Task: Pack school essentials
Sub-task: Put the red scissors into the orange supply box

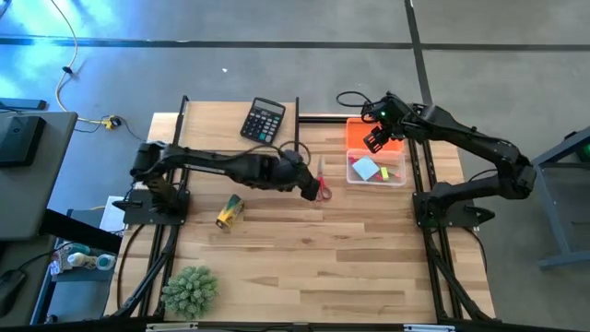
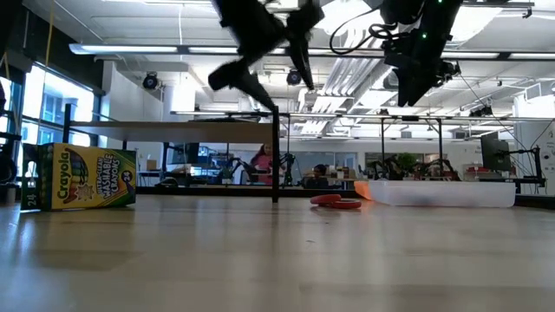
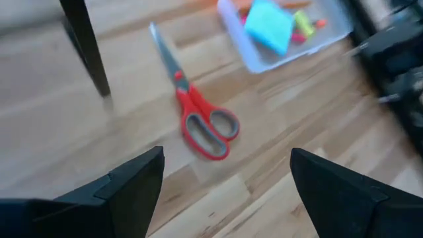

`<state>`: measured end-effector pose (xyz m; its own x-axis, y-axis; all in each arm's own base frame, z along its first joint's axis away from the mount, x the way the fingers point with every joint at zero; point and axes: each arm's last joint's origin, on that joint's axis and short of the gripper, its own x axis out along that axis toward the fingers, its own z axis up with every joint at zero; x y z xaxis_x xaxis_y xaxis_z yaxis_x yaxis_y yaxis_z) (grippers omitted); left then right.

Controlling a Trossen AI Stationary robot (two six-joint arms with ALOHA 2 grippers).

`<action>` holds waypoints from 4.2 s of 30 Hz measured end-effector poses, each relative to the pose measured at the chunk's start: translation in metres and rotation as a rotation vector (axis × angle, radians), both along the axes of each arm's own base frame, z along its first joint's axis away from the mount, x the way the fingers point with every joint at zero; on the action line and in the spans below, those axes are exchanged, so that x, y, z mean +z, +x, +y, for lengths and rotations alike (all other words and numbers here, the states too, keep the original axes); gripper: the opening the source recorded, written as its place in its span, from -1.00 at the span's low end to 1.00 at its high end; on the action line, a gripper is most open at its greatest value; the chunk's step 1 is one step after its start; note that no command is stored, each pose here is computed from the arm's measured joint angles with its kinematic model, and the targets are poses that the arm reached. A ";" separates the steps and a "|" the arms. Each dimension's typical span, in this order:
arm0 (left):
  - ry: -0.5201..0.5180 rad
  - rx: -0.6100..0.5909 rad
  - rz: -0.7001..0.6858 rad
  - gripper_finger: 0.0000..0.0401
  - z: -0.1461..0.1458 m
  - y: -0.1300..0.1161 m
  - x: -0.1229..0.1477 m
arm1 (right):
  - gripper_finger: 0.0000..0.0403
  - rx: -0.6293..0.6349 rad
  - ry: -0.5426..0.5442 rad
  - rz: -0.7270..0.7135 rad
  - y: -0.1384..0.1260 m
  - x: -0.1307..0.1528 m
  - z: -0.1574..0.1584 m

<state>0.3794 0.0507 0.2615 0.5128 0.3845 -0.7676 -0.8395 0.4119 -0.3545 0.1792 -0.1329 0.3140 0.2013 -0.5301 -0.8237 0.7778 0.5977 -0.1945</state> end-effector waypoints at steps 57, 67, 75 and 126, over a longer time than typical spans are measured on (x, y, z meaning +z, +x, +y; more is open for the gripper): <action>-0.017 -0.028 0.308 0.22 0.022 0.039 -0.141 | -0.11 -0.006 -0.018 -0.038 0.003 0.001 -0.002; -0.013 -0.067 0.382 -0.37 0.021 0.033 -0.143 | -0.11 -0.005 -0.018 -0.038 0.003 0.001 -0.002; -0.036 -0.117 0.392 -0.80 0.020 0.033 -0.143 | -0.11 -0.005 -0.018 -0.038 0.003 0.001 -0.002; 0.223 -0.219 0.140 -0.92 0.014 0.023 -0.011 | -0.11 0.177 0.326 -0.641 -0.044 0.054 0.053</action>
